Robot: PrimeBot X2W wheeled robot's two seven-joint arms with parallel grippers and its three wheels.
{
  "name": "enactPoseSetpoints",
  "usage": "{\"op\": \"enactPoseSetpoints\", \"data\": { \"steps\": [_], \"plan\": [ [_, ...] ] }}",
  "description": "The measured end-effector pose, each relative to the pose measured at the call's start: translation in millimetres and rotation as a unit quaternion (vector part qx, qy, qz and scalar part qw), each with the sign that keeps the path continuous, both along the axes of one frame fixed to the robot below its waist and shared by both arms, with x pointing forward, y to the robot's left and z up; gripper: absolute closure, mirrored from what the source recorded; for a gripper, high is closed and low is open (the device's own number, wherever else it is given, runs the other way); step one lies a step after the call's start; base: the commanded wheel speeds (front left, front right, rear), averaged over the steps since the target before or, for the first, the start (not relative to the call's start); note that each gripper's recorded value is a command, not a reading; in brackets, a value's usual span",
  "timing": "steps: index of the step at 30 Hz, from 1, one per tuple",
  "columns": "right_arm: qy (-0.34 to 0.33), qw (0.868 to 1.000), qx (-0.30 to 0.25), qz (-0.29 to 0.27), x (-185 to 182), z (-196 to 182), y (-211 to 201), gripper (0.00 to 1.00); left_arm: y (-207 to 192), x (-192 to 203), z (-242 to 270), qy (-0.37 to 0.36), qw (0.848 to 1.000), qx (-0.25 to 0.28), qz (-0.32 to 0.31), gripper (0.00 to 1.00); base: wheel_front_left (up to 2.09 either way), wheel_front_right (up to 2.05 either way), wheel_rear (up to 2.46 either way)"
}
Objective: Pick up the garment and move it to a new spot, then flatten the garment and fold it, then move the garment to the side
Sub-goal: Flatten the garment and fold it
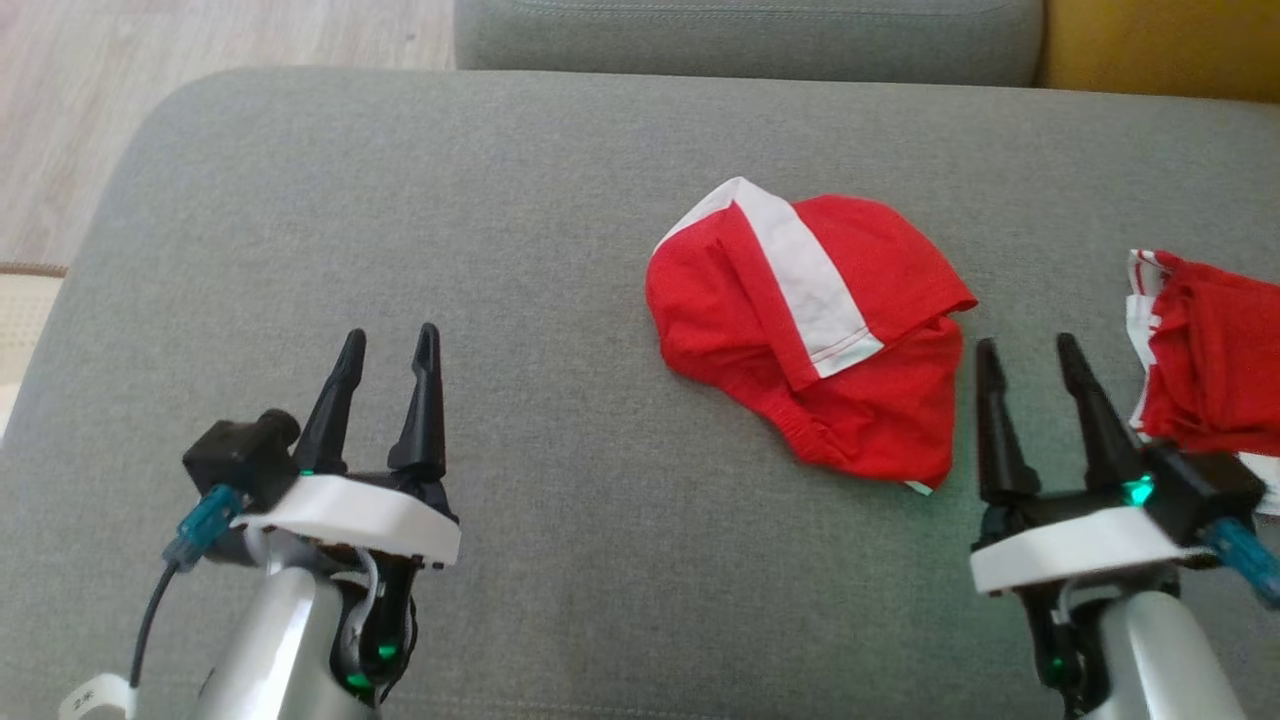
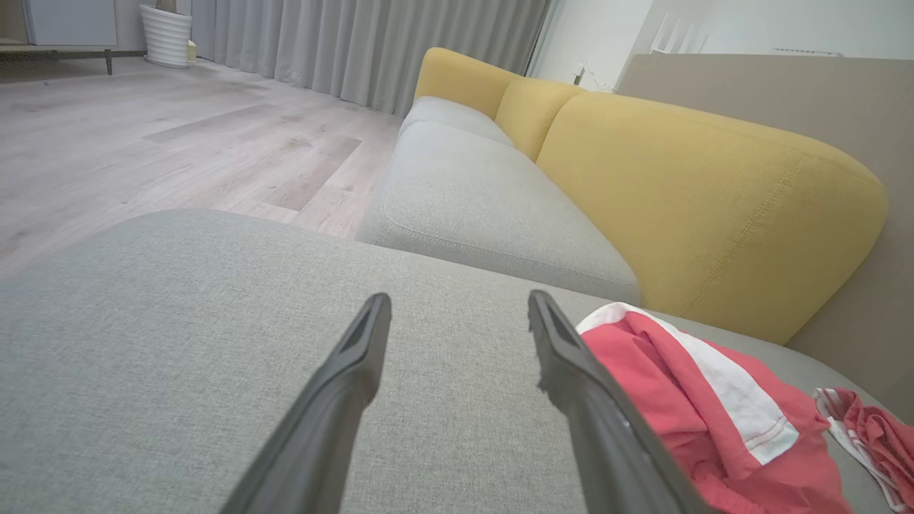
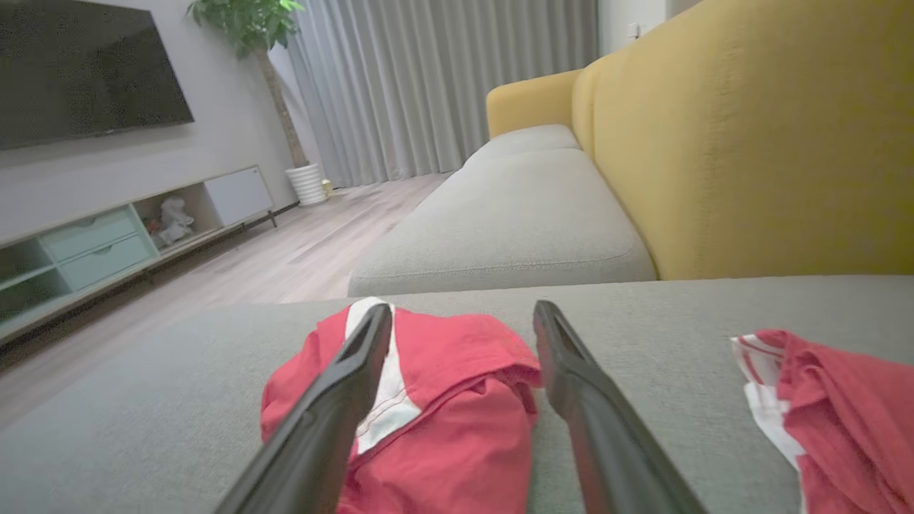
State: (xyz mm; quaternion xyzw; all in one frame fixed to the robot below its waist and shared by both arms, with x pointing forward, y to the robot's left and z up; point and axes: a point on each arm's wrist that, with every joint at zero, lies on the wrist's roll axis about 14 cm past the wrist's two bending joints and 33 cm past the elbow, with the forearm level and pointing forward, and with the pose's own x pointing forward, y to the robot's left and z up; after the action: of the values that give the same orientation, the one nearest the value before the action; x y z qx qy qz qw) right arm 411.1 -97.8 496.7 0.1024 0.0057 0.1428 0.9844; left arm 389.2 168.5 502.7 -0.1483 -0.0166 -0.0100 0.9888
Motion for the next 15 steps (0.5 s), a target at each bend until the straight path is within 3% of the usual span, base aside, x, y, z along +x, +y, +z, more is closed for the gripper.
{"op": "enactPoseSetpoints", "data": {
  "steps": [9, 15],
  "plan": [
    [0.051, 0.989, -0.085, 0.108, 6.6, -24.1, 64.7, 0.00, 8.1, -3.2, -12.9, 0.014, 1.000, -0.003, 0.009, 0.00, 0.00, 0.00, 0.00],
    [0.095, 0.976, -0.141, 0.138, 18.0, -56.5, 73.1, 0.00, 14.9, -9.6, -26.0, 0.033, 0.999, -0.007, 0.019, 0.00, 0.00, 0.00, 0.00]
  ]
}}
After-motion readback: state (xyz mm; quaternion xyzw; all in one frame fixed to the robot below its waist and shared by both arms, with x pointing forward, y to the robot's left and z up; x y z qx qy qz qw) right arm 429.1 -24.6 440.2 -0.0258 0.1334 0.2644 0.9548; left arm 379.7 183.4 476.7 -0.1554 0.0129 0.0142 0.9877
